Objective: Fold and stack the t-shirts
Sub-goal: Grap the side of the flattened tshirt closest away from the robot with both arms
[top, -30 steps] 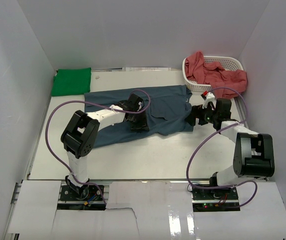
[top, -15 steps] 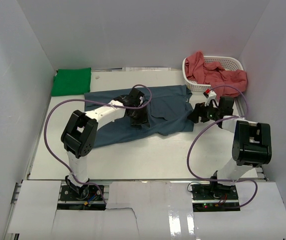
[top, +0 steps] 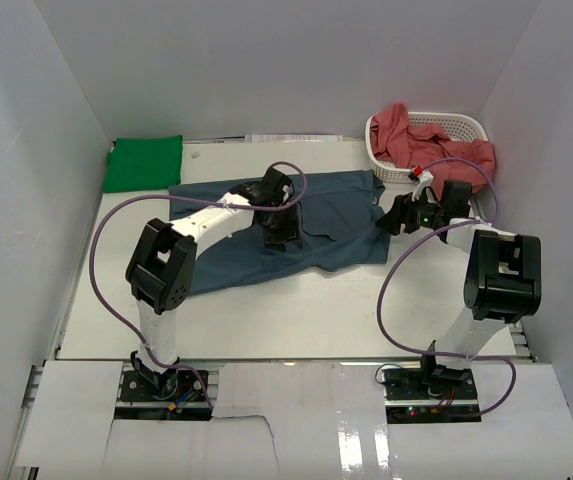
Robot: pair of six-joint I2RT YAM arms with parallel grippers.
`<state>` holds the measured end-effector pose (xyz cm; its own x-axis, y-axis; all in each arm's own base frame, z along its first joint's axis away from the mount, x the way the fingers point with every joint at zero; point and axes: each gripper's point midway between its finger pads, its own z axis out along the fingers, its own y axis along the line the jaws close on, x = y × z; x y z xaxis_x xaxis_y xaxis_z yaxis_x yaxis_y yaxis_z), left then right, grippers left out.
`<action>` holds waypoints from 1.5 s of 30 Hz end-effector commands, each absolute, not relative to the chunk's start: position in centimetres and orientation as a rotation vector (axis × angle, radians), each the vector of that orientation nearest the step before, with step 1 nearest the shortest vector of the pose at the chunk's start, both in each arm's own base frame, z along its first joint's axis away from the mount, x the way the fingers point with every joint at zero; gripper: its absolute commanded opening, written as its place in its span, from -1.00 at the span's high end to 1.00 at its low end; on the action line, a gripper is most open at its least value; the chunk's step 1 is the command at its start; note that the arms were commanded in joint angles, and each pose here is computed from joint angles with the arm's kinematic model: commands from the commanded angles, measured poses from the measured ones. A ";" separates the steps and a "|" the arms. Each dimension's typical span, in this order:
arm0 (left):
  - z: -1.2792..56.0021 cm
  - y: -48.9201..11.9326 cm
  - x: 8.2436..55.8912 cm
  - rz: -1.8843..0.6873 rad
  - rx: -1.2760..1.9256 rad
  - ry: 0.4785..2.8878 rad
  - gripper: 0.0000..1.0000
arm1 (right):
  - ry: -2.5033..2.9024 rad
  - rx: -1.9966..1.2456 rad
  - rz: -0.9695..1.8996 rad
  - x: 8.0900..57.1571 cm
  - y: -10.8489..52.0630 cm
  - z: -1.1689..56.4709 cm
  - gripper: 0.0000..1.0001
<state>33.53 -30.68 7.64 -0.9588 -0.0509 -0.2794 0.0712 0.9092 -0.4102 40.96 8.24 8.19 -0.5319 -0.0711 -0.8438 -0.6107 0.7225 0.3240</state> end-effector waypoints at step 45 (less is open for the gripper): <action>10.0 -29.4 34.0 -0.535 0.026 2.756 -0.16 | 2.048 -0.456 1.012 42.1 7.8 6.1 0.09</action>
